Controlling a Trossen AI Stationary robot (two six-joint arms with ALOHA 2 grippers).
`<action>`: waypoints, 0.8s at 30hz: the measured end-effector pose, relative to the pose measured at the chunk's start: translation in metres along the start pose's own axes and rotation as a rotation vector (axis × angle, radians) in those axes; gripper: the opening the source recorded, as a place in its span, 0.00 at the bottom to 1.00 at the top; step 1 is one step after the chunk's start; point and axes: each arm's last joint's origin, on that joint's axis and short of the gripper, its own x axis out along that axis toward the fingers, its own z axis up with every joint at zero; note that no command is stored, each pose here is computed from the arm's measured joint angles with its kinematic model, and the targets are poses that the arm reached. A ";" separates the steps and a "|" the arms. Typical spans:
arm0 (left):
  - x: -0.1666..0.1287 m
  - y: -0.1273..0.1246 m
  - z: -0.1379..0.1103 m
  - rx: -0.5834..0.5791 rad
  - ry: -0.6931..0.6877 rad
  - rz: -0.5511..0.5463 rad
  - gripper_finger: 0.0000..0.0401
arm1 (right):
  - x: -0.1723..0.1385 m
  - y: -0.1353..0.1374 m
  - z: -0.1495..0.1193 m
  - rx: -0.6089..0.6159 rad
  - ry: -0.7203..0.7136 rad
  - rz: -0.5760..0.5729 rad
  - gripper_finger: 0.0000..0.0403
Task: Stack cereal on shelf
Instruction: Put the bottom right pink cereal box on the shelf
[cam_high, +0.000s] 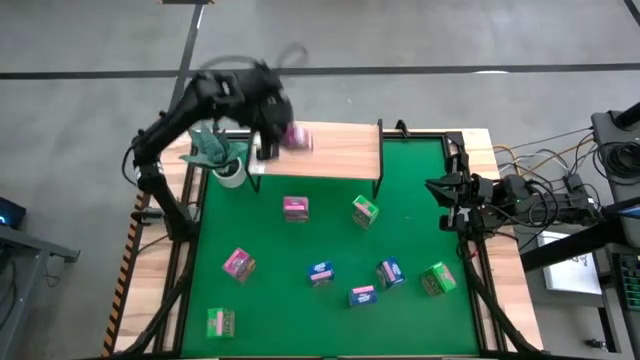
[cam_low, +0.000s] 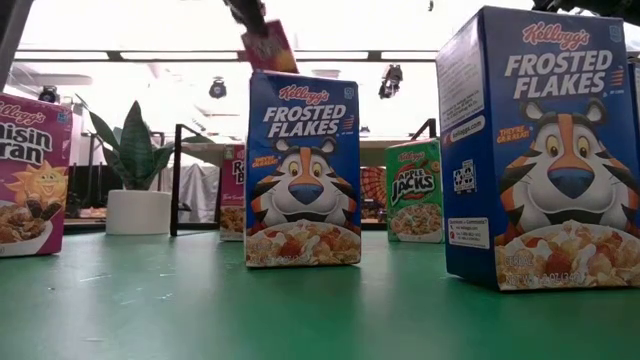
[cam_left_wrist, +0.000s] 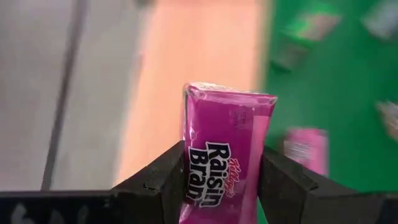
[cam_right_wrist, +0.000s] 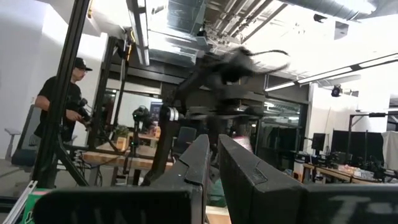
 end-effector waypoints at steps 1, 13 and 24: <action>-0.001 0.013 -0.006 -0.047 0.010 0.027 0.38 | 0.000 0.000 0.000 0.000 0.002 -0.005 0.07; 0.012 0.091 -0.057 -0.291 0.104 0.135 0.37 | 0.000 0.000 -0.001 -0.037 0.009 -0.005 0.07; 0.046 0.083 -0.062 -0.118 0.119 -0.070 0.33 | 0.000 0.000 -0.001 -0.042 0.009 -0.006 0.07</action>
